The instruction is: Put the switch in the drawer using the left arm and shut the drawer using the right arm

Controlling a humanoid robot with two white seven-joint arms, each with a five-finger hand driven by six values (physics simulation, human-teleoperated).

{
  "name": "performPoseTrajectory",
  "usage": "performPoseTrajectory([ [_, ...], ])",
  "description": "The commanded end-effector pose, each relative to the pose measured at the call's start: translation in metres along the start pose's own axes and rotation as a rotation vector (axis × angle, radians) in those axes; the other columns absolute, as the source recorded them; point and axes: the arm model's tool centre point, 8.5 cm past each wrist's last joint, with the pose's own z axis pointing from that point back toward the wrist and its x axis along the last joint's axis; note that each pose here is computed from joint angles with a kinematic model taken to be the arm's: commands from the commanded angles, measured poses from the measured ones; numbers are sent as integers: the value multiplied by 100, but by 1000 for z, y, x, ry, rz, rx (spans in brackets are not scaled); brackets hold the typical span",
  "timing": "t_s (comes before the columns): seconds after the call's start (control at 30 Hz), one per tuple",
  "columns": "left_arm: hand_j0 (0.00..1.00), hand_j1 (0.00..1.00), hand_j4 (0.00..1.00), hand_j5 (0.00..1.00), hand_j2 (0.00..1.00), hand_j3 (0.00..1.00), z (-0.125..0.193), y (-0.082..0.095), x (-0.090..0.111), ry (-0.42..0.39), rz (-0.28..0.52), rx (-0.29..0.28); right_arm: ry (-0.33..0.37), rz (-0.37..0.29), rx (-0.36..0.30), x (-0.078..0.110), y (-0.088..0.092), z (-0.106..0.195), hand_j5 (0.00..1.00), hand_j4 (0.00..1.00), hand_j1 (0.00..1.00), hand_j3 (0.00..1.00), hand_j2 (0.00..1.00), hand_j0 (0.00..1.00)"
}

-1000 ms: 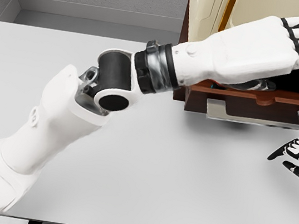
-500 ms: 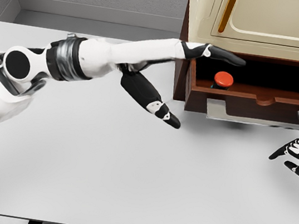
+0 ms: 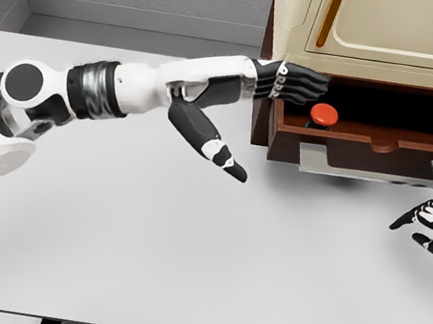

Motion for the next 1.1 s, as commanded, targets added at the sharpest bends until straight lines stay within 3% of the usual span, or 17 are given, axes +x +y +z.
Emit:
performPoseTrajectory([
  [0.0,100,100,100,100,100,100,0,0,-1,7,47,-1,0,-3,-3,0,-1,0,57,57,57,57,57,57],
  [0.13,100,100,100,100,100,100,2,2,-9,55,78,15,0,-4,-2,0,-1,0,57,57,57,57,57,57],
  [0.47,100,100,100,100,100,100,-5,17,-33,72,136,69,0,-5,-2,0,0,0,58,58,58,58,58,58],
  [0.67,100,100,100,100,100,100,-17,10,-38,51,163,55,0,-5,-1,0,0,0,58,58,58,58,58,58],
  [0.8,100,100,100,100,100,100,-18,8,-47,79,196,62,0,-6,-1,0,0,0,58,58,58,58,58,58],
  [1.07,100,100,100,100,100,100,-15,16,-68,111,241,101,2,-5,-4,0,-1,0,59,59,59,59,59,59],
])
